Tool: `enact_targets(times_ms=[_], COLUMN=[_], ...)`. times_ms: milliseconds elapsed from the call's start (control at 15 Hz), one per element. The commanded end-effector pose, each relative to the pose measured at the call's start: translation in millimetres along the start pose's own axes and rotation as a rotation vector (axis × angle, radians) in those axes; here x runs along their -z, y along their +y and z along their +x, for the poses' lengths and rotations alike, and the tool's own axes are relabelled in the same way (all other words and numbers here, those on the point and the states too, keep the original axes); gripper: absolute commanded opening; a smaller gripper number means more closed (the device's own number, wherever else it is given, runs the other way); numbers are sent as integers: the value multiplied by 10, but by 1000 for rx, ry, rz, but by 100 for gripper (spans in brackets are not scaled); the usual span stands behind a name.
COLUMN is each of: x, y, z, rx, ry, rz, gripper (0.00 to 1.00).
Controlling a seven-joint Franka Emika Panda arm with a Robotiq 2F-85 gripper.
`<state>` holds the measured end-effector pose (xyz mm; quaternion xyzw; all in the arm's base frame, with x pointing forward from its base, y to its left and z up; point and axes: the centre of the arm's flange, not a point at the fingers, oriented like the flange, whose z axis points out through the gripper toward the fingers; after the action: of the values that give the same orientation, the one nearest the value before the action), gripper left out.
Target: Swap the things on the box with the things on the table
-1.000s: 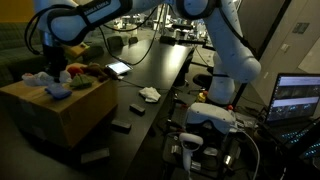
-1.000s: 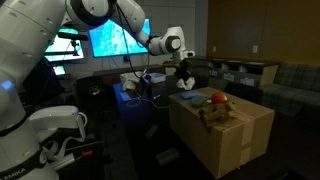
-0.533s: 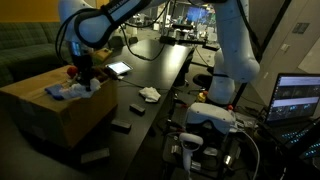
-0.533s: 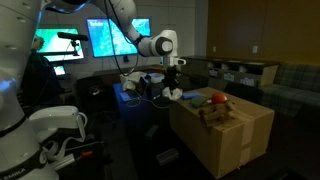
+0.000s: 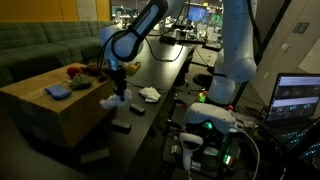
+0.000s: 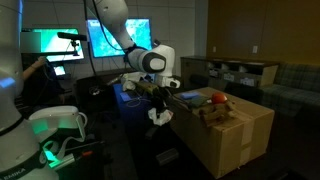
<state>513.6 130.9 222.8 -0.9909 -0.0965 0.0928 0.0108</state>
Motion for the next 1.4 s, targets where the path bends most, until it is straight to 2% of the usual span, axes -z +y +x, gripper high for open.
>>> enact_targets(times_ms=[0, 267, 667, 1000, 1333], x=[-512, -1024, -1568, -1756, -1809], y=[94, 13, -316, -620, -739], z=[-156, -41, 157, 334, 474], rx=[-48, -112, -103, -79, -77], ry=[79, 185, 204, 207, 221], rz=[31, 18, 65, 102, 104], gripper=[1, 1, 1, 1, 1])
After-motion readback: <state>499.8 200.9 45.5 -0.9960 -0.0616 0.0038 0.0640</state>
